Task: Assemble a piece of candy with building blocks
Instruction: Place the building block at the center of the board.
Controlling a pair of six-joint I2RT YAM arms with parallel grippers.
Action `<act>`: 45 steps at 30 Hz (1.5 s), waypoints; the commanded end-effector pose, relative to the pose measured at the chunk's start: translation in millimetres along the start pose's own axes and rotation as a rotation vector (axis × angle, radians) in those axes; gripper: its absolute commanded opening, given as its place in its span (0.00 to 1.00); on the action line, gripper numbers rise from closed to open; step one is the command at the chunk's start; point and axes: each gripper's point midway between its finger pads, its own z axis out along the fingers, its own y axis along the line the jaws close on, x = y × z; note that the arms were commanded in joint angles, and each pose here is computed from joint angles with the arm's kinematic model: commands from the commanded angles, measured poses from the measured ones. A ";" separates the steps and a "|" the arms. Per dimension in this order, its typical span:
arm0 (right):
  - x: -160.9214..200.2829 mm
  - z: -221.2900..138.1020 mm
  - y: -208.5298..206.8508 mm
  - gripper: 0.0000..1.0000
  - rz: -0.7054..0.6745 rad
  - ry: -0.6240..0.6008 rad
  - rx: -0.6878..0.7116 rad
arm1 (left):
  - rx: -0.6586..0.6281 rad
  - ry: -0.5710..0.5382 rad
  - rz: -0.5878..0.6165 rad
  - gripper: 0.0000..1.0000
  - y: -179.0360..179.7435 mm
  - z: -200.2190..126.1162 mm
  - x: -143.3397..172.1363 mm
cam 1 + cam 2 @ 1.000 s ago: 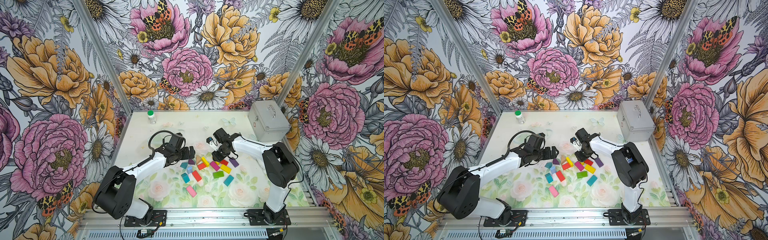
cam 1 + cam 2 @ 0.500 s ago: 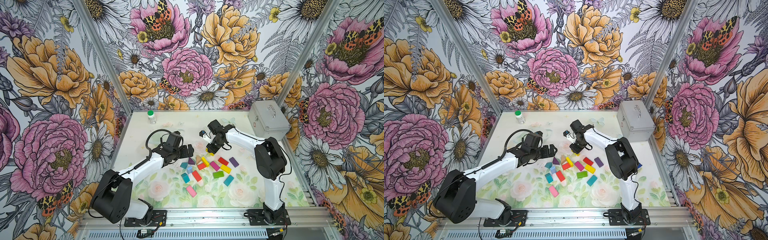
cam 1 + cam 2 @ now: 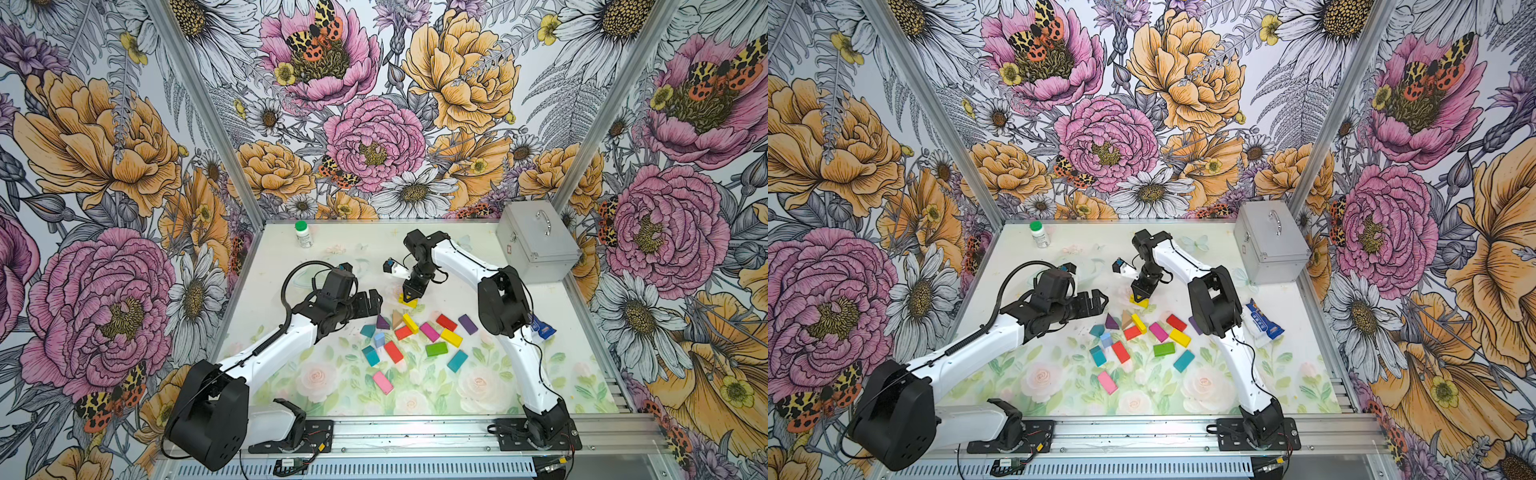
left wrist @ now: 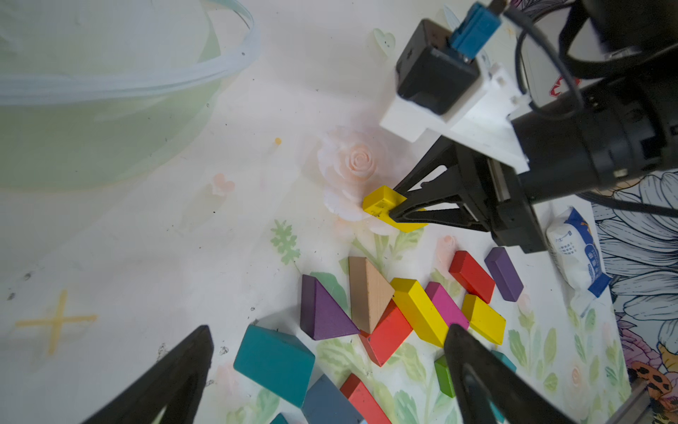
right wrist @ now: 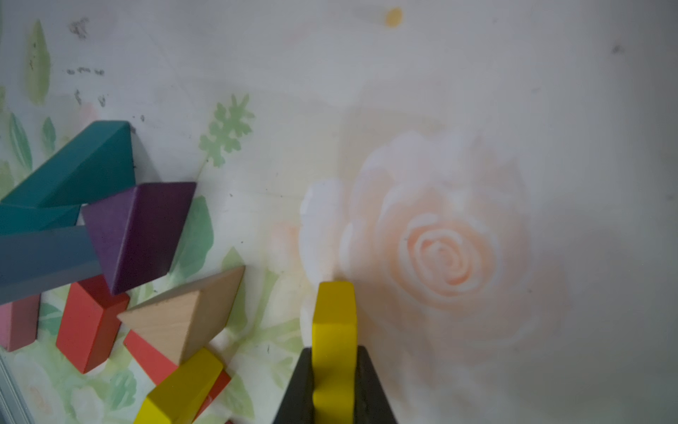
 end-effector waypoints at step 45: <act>16.6 -37.9 60.4 0.53 0.213 -0.168 0.179 | 0.072 0.069 -0.031 0.99 0.0 0.9 19.6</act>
